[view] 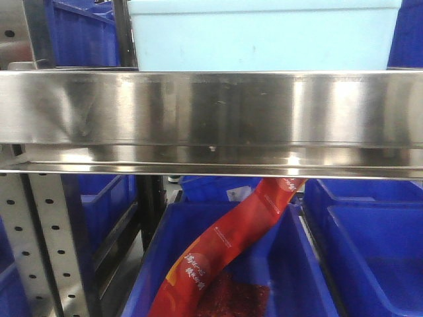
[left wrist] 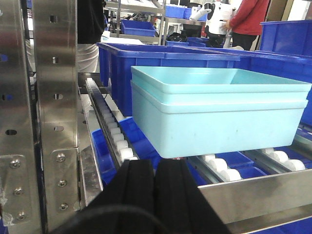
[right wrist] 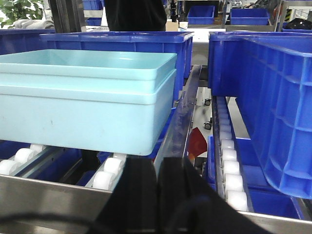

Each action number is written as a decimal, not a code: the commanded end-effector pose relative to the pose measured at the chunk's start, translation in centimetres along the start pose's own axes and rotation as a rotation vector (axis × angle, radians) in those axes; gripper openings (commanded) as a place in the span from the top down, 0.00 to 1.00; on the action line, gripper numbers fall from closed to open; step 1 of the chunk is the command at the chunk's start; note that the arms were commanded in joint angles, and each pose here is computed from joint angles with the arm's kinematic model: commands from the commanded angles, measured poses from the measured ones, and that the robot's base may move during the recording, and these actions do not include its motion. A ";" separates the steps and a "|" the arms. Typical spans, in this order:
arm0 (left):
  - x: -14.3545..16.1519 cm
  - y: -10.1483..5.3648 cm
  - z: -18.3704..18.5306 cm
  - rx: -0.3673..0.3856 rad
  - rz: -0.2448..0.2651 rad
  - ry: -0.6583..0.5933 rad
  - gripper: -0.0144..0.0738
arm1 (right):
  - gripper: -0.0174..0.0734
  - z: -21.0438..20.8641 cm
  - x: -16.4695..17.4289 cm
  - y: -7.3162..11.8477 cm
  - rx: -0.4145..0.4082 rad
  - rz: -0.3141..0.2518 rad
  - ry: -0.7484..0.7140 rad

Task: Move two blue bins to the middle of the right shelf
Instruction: 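Lower the light-blue bin onto the upper shelf rollers with both grippers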

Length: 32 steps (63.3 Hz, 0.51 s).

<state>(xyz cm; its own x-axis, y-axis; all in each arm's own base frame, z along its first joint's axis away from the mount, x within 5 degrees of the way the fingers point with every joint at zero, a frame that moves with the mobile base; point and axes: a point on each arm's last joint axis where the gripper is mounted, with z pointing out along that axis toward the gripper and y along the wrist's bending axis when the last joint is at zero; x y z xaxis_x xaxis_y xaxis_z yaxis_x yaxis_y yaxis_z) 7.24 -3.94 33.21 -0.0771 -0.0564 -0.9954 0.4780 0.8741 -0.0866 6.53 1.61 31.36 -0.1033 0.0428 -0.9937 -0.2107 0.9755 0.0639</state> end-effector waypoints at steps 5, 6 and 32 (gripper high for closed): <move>-0.2 0.0 -0.1 0.005 -0.003 -0.025 0.96 | 0.97 0.0 -0.1 -0.1 0.009 -0.013 -0.027; -0.2 0.0 -0.1 0.005 -0.003 -0.025 0.96 | 0.97 0.0 -0.1 -0.1 0.009 -0.013 -0.027; 0.4 0.4 -1.3 -0.055 0.093 -0.060 0.96 | 0.97 0.0 -0.1 -0.1 0.009 -0.013 -0.027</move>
<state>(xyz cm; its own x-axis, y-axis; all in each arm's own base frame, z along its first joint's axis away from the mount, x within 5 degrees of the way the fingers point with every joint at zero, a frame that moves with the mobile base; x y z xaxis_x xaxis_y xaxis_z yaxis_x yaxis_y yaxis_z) 6.69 -3.42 33.03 -0.0220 -0.0040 -0.9998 0.4578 0.8890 -0.0136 6.53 1.61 31.36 -0.1033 0.0428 -0.9937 -0.2107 0.9755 0.0639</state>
